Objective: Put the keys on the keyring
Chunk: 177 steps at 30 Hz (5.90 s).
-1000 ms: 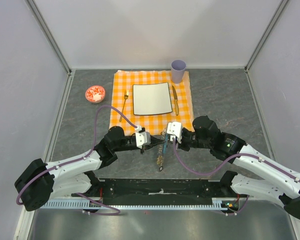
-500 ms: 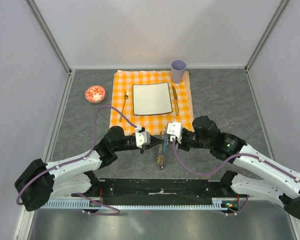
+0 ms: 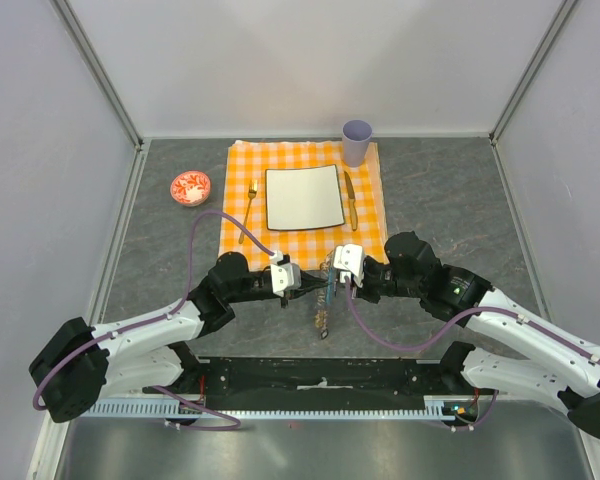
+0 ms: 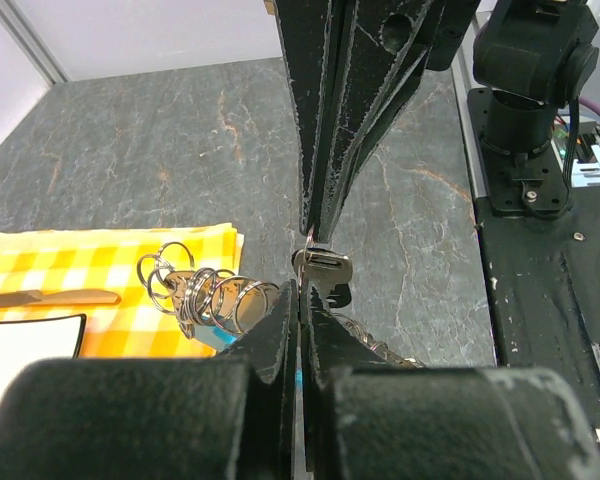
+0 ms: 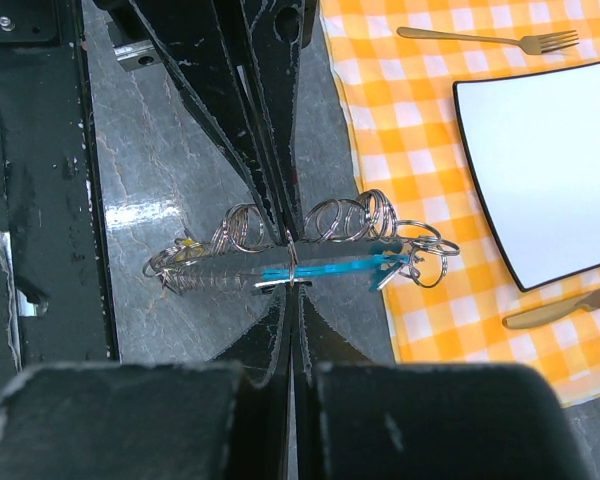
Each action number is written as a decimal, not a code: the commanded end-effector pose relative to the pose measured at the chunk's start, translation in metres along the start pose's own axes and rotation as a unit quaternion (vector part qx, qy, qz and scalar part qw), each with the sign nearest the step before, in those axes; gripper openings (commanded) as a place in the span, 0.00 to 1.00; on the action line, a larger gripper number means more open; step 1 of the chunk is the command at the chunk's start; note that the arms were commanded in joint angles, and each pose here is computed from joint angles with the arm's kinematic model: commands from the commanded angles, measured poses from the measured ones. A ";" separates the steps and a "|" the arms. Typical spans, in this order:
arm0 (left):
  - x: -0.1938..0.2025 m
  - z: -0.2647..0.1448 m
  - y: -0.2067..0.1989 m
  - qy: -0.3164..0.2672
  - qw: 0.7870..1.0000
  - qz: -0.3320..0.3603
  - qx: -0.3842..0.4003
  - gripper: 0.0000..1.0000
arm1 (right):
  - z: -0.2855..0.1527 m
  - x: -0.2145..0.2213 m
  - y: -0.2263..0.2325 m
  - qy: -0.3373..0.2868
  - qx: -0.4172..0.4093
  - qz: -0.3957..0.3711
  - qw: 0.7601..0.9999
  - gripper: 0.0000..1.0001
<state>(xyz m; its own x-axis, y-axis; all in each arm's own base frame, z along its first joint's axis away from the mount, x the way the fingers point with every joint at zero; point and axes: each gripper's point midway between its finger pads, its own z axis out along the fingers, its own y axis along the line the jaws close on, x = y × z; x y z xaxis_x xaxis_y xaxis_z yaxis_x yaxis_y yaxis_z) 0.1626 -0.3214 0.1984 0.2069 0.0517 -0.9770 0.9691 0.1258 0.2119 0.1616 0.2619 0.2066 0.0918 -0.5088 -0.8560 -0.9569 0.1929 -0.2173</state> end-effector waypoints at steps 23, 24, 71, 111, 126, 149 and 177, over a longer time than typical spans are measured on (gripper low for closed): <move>-0.021 0.002 -0.002 -0.032 0.997 0.057 0.026 0.02 | -0.008 -0.015 0.000 -0.024 -0.001 -0.016 1.000 0.00; -0.020 0.002 -0.002 -0.030 0.998 0.056 0.025 0.02 | -0.007 -0.014 0.000 -0.022 -0.002 -0.016 1.000 0.00; -0.025 0.003 -0.010 -0.040 0.996 0.061 0.052 0.02 | -0.001 -0.010 0.007 -0.010 -0.031 -0.030 0.999 0.00; -0.025 0.003 -0.008 -0.038 0.997 0.055 0.045 0.02 | -0.003 -0.013 0.013 -0.020 -0.046 -0.029 0.998 0.00; -0.023 0.003 -0.007 -0.036 0.997 0.055 0.043 0.02 | -0.007 -0.014 0.009 -0.020 -0.031 -0.028 0.999 0.00; -0.025 0.004 -0.009 -0.040 0.997 0.054 0.049 0.02 | -0.002 -0.014 0.012 -0.021 -0.046 -0.028 0.998 0.00; -0.032 0.006 -0.016 -0.054 0.995 0.049 0.072 0.02 | 0.003 -0.022 0.020 -0.040 -0.071 -0.026 0.996 0.00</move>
<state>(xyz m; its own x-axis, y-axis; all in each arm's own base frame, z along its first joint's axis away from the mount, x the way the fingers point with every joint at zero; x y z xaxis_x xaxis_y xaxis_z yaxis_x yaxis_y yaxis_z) 0.1426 -0.3229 0.1835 0.2216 0.0698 -0.9726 0.9751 -0.0124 0.2213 0.1428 0.2665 0.1972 0.1181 -0.5125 -0.8505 -0.9810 0.0727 -0.1800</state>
